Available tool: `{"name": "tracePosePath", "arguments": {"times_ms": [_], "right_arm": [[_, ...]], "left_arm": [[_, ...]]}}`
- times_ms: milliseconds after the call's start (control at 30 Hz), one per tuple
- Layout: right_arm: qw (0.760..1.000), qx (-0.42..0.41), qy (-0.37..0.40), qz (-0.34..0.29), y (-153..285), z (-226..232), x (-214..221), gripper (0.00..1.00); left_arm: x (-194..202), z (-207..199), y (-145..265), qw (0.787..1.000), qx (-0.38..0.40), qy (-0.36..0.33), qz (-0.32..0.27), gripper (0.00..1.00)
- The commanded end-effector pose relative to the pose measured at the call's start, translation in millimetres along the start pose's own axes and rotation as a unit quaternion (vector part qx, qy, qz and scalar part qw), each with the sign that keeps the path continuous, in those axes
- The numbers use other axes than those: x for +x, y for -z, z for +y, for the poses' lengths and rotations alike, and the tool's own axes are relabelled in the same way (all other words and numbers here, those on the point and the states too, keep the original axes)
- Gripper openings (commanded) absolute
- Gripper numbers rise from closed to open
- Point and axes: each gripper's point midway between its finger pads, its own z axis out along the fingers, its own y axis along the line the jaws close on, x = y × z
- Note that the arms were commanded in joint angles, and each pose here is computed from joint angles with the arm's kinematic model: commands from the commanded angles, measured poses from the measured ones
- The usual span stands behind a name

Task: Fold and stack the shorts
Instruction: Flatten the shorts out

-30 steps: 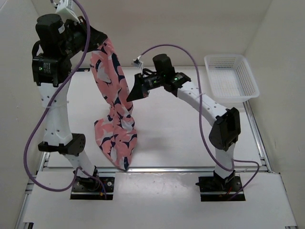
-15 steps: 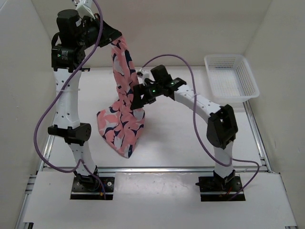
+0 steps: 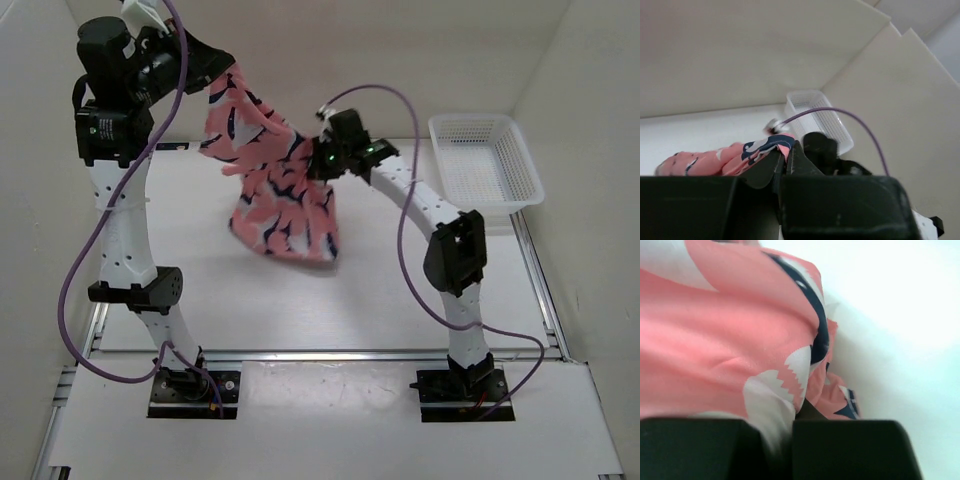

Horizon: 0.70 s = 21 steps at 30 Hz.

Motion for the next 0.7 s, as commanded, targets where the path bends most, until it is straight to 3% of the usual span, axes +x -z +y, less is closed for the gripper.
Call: {"name": "tracePosePath", "arguments": {"times_ms": [0,133,267,300,400,433,500,533,667], "right_arm": [[0.980,0.041,0.014,-0.196,116.9,0.1,-127.8,0.00],[0.968,0.073,0.058,-0.233,157.9,16.7,-126.5,0.00],[0.961,0.114,0.088,-0.238,164.8,22.7,-70.2,0.03],[0.970,0.124,0.098,-0.182,137.0,13.8,-16.6,0.28],[0.975,0.145,0.093,-0.139,126.6,8.2,50.8,0.83],[0.977,0.166,0.086,-0.102,122.2,-11.5,86.4,0.88],[0.980,0.176,0.055,-0.077,124.0,-19.1,116.0,0.91],[0.980,0.173,0.048,-0.085,132.8,-18.4,117.5,0.94],[0.977,0.184,0.041,-0.103,155.6,-23.3,119.0,0.90]], "left_arm": [[-30.6,-24.9,22.6,0.998,0.036,-0.020,-0.045,0.10],[-38.8,-28.8,43.0,0.997,0.028,-0.026,-0.060,0.10],[-12.2,-12.5,54.6,0.999,-0.011,-0.023,-0.030,0.10],[9.6,-0.6,58.7,0.999,-0.036,-0.017,-0.009,0.10],[52.2,22.8,65.0,0.997,-0.069,-0.011,0.036,0.10],[86.7,45.1,68.4,0.993,-0.096,0.004,0.072,0.10],[121.7,69.8,70.7,0.986,-0.126,0.021,0.108,0.10],[154.1,92.6,73.7,0.977,-0.154,0.036,0.140,0.10],[204.6,137.7,80.9,0.955,-0.225,0.058,0.186,0.10]]}}
